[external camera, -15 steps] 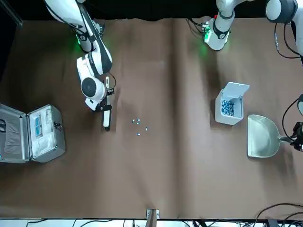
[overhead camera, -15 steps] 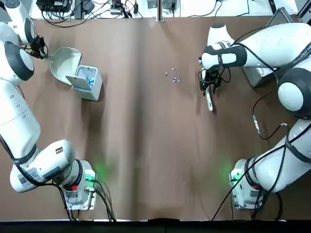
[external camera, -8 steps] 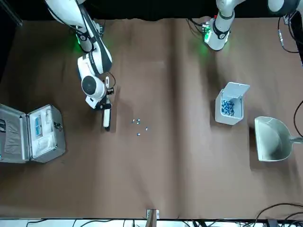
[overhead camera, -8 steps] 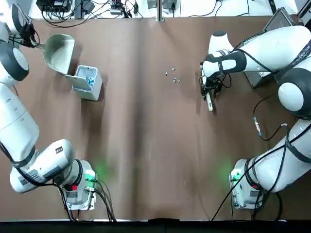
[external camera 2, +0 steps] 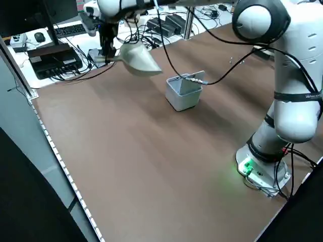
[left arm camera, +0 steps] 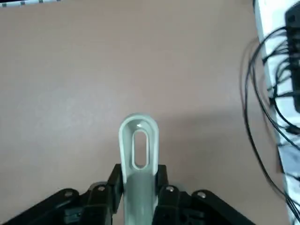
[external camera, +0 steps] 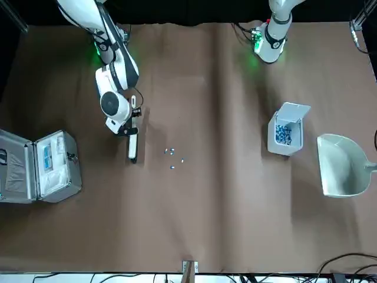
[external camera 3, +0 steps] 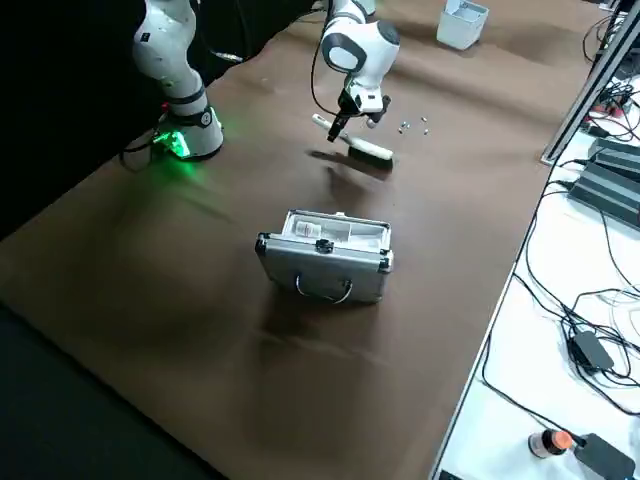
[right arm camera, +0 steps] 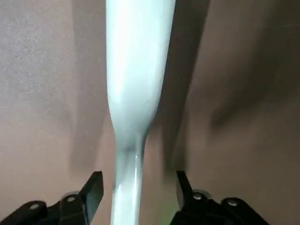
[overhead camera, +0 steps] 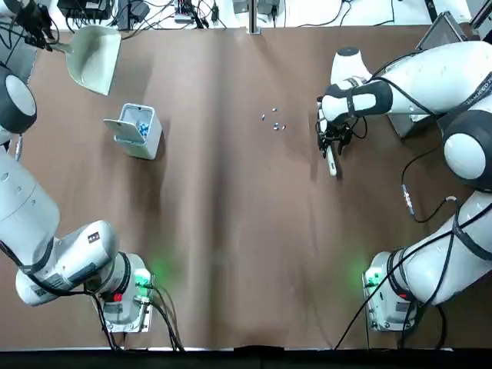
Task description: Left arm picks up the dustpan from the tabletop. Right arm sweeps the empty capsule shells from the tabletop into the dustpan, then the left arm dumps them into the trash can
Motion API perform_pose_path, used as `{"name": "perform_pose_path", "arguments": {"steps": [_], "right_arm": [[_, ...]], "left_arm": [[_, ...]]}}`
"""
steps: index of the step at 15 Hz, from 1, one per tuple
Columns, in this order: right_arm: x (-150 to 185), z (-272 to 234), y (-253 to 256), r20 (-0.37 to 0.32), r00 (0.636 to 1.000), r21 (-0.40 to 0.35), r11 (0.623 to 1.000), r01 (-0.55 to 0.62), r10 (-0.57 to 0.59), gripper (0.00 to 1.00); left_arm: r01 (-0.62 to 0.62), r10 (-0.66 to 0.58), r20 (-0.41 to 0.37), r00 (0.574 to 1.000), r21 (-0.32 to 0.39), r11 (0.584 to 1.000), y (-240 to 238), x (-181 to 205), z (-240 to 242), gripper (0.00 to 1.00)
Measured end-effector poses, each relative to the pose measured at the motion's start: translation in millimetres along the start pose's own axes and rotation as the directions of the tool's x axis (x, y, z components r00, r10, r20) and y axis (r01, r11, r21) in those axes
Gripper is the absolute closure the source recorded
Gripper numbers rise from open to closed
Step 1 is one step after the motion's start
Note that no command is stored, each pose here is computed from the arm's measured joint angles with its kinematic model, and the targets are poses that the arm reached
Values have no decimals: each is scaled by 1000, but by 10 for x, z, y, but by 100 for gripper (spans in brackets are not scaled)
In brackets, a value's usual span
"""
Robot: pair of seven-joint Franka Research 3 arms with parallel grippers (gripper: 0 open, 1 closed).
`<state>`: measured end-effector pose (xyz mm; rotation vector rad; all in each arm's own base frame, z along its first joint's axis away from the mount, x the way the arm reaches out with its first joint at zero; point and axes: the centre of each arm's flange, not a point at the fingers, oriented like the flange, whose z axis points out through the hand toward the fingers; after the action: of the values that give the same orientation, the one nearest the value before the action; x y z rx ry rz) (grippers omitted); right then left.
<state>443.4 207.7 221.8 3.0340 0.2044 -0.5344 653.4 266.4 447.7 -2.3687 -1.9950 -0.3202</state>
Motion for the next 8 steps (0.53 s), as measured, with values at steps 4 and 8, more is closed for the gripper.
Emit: {"name": "perform_pose_path", "arguments": {"steps": [4,8], "right_arm": [[-19,-3,-46,-1,1000,-3,1000,9,-9,37],[-34,17,-54,3,1000,-5,1000,11,-11,43]], "left_arm": [[-21,21,32,999,-6,1000,46,-283,-513,67],[20,-20,67,998,-1,1000,154,-718,-852,67]]}}
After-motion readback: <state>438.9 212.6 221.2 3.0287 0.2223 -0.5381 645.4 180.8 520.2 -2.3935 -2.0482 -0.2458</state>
